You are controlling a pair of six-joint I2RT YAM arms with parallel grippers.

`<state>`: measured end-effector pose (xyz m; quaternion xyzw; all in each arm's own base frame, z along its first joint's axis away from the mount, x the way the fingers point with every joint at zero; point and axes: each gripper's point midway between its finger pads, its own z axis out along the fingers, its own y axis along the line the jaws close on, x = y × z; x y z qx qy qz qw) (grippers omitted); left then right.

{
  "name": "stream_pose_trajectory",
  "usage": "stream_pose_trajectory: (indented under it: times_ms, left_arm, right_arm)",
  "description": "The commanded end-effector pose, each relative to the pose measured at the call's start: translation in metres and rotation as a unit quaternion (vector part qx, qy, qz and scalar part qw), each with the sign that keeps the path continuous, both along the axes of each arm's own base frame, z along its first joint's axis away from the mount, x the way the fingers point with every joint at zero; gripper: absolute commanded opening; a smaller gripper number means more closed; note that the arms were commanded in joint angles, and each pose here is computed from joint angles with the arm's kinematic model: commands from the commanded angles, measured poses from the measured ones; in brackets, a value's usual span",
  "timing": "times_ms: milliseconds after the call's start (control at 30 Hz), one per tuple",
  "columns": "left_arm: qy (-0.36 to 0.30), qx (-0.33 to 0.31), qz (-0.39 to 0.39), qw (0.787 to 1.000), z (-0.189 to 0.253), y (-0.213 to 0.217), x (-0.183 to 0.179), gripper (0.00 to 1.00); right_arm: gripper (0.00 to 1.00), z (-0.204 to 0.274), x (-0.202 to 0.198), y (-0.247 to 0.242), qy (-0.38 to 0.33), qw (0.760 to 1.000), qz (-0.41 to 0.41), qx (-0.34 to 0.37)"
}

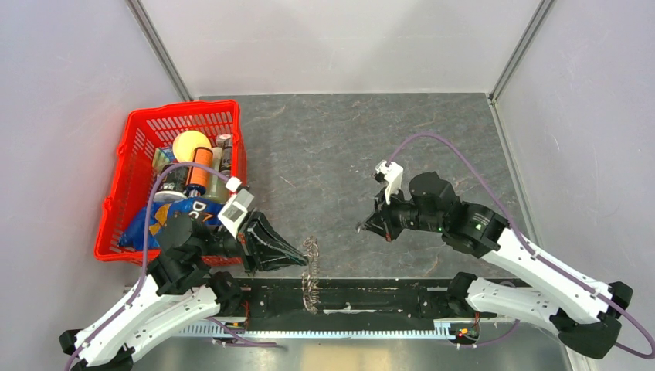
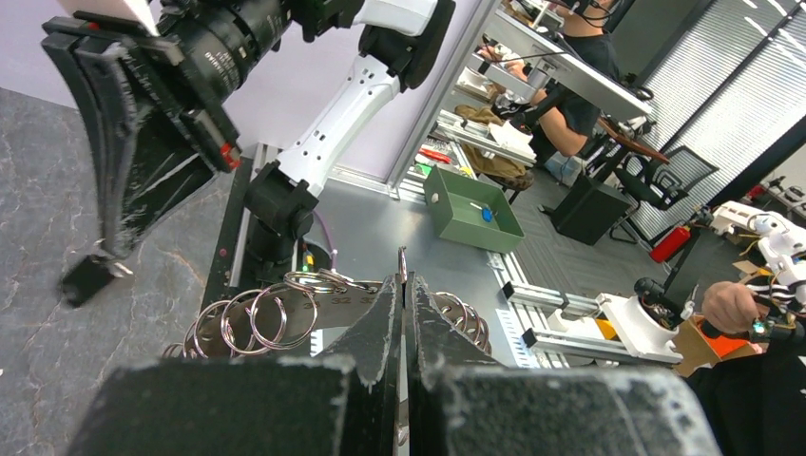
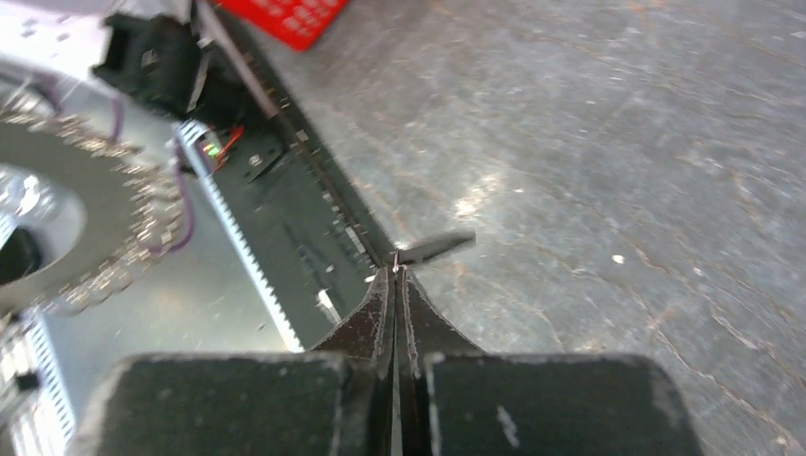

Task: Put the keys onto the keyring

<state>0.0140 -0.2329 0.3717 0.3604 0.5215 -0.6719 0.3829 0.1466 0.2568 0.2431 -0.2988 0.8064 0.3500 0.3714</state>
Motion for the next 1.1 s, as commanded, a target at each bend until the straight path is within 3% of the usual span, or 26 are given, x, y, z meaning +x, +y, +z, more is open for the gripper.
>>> stream_pose_trajectory:
  times_ms: [0,500,800,1067]
  left_arm:
    - [-0.038,-0.024,-0.013,0.999,0.020,0.005,-0.008,0.02]
    - [-0.039,-0.025,-0.056,0.997,0.024,0.003,-0.018,0.02]
    - [-0.035,-0.027,-0.072,0.996,0.022,0.000,-0.019,0.02]
    - [-0.029,-0.023,-0.075,0.996,0.021,-0.004,-0.017,0.02]
  right_arm:
    - [0.00,0.035,-0.045,0.004,-0.008,0.990,0.137,0.032]
    - [0.00,0.114,-0.102,0.014,-0.019,0.935,0.340,0.099]
    - [0.00,0.137,-0.115,0.034,-0.012,0.907,0.405,0.116]
    - [0.00,0.142,-0.132,0.057,-0.025,0.888,0.451,0.088]
